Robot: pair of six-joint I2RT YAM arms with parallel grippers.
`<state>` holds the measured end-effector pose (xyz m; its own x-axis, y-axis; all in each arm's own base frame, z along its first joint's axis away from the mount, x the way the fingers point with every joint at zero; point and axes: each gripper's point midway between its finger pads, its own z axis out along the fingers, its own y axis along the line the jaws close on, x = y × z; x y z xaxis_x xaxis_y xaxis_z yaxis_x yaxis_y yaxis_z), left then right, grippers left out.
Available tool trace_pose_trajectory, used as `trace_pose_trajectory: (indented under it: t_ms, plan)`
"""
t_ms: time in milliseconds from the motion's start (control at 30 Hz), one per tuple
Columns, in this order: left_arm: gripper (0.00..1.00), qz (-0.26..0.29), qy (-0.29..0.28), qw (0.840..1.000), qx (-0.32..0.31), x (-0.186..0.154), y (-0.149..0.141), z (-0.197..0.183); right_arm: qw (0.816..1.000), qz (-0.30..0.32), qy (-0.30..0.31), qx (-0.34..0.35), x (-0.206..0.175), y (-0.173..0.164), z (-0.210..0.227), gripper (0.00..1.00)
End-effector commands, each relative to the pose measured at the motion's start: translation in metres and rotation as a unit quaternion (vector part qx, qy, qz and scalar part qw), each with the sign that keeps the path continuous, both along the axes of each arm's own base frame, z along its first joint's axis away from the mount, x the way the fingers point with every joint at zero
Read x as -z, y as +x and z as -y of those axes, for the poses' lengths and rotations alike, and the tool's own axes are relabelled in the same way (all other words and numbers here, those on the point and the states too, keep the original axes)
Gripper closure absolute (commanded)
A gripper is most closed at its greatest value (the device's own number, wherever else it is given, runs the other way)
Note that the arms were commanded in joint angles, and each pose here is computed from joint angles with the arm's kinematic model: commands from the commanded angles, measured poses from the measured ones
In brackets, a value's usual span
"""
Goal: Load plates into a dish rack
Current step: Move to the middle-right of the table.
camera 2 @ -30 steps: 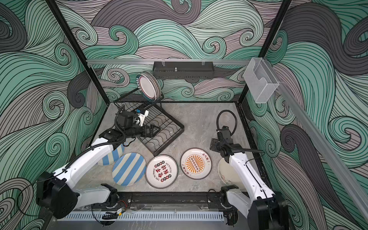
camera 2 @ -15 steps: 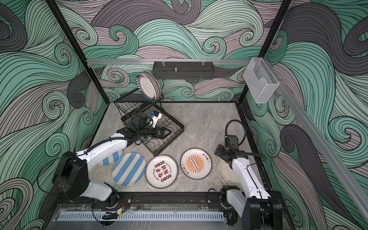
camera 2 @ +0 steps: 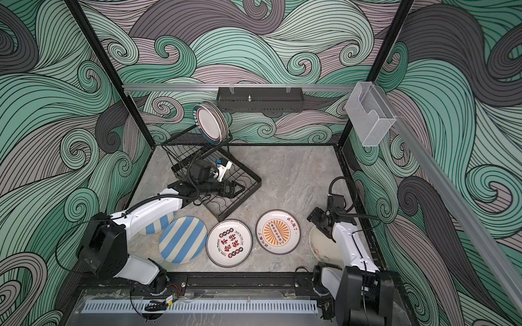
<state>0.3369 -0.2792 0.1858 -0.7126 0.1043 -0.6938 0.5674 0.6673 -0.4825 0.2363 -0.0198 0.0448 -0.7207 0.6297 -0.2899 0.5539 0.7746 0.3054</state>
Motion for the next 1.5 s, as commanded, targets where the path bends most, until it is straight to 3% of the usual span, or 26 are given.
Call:
trace_pose_trajectory:
  t_ms: [0,400,867,1167,1467]
  plan:
    - [0.01,0.019,0.008,1.000,0.014,-0.009,0.006,0.006,1.000,-0.002,0.024,-0.003,0.007,0.001,-0.006,0.22]
    - [0.02,0.025,0.022,0.999,0.013,-0.010,0.008,0.004,0.998,0.010,0.061,-0.025,0.015,0.027,-0.015,0.17]
    - [0.02,0.024,0.031,0.999,0.011,-0.009,0.010,0.002,0.993,0.072,0.074,-0.050,-0.001,0.101,-0.012,0.15]
    - [0.01,-0.003,-0.002,1.000,0.000,-0.001,0.011,0.009,0.984,0.091,0.117,-0.095,0.003,0.149,-0.049,0.14]
    - [0.01,0.007,0.020,1.000,-0.008,0.001,0.010,0.001,0.968,0.100,0.148,-0.178,0.003,0.203,-0.117,0.14]
